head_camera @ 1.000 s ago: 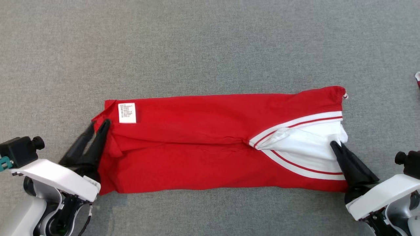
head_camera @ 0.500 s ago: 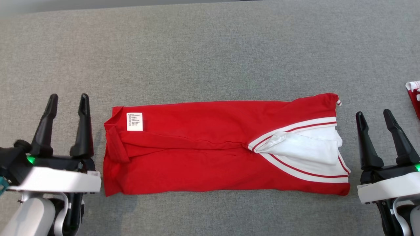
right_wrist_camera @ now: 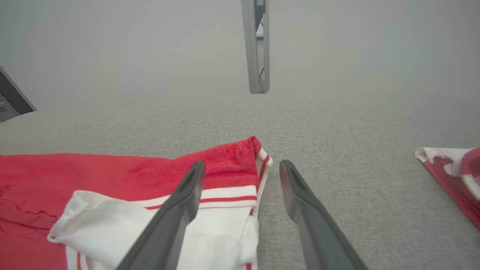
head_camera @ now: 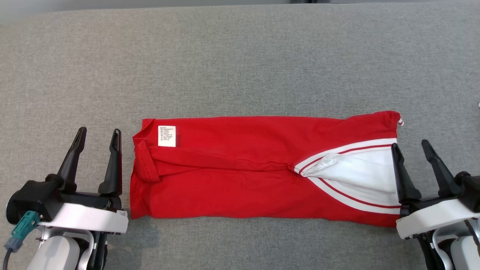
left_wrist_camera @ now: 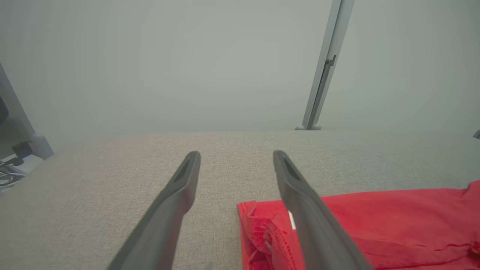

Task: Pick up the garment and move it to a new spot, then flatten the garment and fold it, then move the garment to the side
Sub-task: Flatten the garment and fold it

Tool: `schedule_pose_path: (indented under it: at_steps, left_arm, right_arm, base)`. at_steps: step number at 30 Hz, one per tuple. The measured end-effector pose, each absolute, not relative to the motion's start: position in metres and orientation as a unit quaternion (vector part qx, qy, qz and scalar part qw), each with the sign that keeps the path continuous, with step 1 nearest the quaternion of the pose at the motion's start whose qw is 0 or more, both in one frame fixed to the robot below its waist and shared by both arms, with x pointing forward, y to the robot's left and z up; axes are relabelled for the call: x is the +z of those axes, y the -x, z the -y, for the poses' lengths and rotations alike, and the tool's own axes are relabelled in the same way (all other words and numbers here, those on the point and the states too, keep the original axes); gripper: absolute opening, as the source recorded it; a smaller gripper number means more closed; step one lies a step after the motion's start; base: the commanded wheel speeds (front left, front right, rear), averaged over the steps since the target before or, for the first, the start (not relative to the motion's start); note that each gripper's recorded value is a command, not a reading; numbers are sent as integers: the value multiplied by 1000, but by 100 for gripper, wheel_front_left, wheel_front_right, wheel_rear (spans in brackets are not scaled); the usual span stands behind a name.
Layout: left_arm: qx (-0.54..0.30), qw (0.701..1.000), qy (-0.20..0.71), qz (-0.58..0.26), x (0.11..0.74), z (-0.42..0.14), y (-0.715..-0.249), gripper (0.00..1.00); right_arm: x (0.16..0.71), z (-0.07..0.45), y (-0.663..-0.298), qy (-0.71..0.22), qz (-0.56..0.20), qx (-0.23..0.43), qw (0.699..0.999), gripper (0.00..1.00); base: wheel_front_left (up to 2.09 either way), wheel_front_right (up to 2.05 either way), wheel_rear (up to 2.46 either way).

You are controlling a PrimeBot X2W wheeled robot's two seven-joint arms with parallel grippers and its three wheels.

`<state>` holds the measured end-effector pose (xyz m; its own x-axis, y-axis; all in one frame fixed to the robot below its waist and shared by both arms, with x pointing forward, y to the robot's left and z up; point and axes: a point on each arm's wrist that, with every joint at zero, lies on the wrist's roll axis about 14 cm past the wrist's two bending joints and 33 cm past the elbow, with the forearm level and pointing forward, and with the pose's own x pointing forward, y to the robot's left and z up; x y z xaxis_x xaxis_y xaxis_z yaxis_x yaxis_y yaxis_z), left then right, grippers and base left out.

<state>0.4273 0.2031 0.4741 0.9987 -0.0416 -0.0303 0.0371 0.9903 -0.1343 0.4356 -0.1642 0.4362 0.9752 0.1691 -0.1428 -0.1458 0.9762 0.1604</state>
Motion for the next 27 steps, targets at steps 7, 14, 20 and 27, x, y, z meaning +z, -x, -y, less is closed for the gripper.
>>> schedule_pose_path:
  at_steps: [7, 14, 20, 27]
  left_arm:
    - [-20, 998, 61, -19, 470, -205, -427, 100]
    - [-24, 998, 59, -24, 465, -204, -425, 100]
    - [-27, 998, 57, -24, 464, -203, -427, 100]
    - [-38, 997, 59, -24, 462, -195, -431, 100]
  right_arm:
    - [397, 154, -430, -84, -141, 89, 983, 100]
    - [361, 143, -419, -102, -200, 92, 970, 100]
    - [354, 134, -422, -120, -208, 99, 966, 0]
    - [357, 143, -424, -133, -195, 86, 968, 0]
  base:
    - [0, 0, 0]
    - [0, 0, 0]
    - [0, 0, 0]
    - [0, 0, 0]
